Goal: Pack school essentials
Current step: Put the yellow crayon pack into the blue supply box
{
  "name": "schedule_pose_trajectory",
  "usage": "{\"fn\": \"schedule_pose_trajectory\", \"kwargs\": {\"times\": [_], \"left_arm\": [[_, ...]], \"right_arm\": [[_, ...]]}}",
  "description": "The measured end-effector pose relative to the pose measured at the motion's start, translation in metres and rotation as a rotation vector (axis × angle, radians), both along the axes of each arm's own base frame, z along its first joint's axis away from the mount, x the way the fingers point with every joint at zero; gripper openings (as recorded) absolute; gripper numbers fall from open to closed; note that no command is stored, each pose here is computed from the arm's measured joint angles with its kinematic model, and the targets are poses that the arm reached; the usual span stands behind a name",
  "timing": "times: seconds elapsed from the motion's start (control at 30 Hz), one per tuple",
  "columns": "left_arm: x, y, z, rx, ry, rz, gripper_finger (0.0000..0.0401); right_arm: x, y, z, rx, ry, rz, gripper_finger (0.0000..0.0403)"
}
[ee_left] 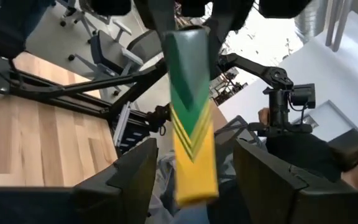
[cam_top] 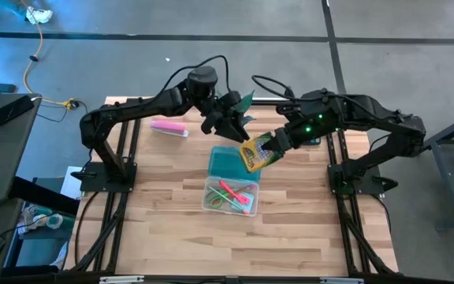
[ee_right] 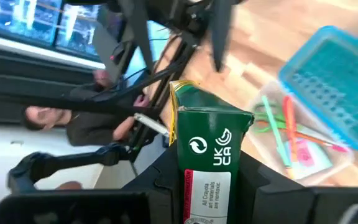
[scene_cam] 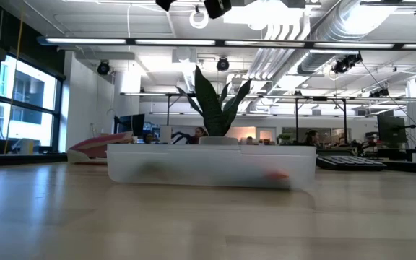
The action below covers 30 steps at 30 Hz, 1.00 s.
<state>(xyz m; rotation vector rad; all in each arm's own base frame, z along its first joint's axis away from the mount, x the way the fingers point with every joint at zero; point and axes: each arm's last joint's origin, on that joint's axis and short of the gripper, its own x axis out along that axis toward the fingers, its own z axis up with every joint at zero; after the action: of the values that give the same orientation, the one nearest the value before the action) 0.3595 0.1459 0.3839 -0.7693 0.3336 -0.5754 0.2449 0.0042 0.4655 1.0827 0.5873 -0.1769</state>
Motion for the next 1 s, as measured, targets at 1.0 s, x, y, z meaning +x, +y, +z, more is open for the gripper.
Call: {"fn": "schedule_pose_trajectory", "kwargs": {"times": [1.0], "left_arm": [[-0.067, 0.081, 0.005, 0.061, 0.01, 0.225, 0.0184]], "right_arm": [[-0.047, 0.004, -0.03, -0.284, 0.502, 0.04, 0.0071]]}}
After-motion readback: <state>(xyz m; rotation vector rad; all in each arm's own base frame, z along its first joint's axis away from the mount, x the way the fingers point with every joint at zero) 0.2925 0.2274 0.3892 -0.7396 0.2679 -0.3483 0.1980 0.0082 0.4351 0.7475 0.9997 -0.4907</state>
